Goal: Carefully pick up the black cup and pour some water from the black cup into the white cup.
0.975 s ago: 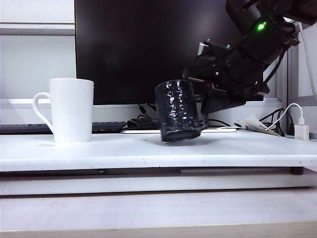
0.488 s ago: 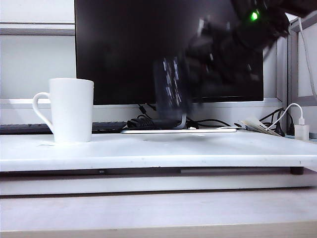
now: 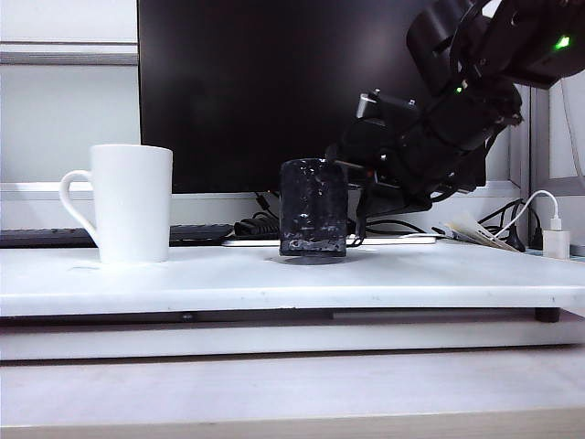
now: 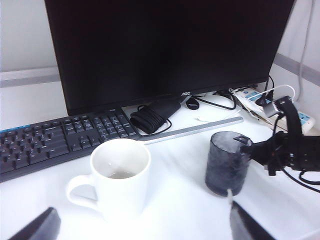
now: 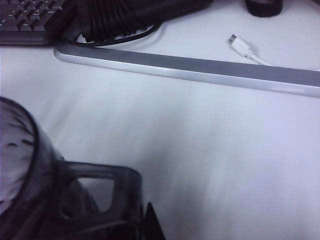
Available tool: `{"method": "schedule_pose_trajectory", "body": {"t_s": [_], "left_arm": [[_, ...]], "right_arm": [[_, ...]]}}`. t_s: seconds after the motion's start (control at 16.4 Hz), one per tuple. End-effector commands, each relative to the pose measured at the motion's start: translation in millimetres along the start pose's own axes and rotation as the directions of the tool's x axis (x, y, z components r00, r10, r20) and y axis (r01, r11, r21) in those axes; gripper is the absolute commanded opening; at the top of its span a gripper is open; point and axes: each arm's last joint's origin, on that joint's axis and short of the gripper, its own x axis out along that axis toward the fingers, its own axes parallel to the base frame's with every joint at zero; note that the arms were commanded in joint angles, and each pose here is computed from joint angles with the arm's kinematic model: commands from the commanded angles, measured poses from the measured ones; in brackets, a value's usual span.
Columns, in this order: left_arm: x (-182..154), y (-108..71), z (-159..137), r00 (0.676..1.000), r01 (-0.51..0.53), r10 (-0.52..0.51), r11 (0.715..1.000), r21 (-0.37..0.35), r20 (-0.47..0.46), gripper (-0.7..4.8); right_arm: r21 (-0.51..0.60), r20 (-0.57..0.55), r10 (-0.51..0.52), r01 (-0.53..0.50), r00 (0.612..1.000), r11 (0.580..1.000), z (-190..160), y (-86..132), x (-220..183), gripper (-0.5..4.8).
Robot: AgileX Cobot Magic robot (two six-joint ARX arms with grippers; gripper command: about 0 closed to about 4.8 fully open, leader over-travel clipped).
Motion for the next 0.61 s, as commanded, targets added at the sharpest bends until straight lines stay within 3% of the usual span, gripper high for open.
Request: {"method": "schedule_pose_trajectory", "body": {"t_s": [0.06, 0.61], "left_arm": [[-0.2, -0.1, 1.4, 1.0, 0.002, -0.002, 1.0, 0.007, 0.012, 4.79], [-0.1, 0.0, 1.4, 1.0, 0.001, -0.001, 1.0, 0.01, 0.011, 4.79]], "right_arm": [[-0.005, -0.066, -0.016, 0.016, 0.998, 1.0, -9.0, -1.6, 0.7, -0.06], [-0.036, -0.12, -0.031, 0.027, 0.992, 0.999, -14.3, -2.8, 0.2, -0.06]]}}
